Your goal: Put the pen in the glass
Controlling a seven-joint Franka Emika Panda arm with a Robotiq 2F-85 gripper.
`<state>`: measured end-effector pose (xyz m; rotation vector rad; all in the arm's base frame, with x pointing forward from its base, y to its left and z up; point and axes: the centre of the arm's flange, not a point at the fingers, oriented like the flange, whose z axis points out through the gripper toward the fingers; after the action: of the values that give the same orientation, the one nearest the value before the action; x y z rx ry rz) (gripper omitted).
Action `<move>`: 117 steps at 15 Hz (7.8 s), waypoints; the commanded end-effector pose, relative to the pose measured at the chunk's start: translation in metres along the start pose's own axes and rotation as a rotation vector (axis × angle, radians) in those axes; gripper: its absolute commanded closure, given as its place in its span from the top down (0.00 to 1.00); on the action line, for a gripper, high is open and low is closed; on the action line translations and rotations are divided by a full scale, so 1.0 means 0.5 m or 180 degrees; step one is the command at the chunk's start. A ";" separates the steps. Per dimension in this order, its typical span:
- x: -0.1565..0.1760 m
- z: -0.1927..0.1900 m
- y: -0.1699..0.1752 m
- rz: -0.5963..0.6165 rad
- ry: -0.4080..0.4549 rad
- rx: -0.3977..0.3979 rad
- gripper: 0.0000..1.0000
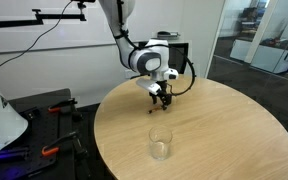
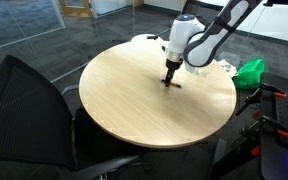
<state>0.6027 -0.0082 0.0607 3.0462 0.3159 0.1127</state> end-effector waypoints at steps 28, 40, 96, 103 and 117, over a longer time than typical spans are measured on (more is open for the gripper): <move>0.043 -0.380 0.024 0.0551 -0.0055 -0.0265 0.04; 0.083 -0.343 0.040 0.1340 0.0210 -0.0631 0.04; -0.120 -0.118 0.163 0.5705 0.1213 -0.4674 0.04; -0.118 -0.060 0.160 0.5619 0.1099 -0.4787 0.04; -0.115 -0.057 0.158 0.5706 0.1017 -0.4919 1.00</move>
<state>0.5570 -0.0972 0.0799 0.9919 -1.5743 0.5479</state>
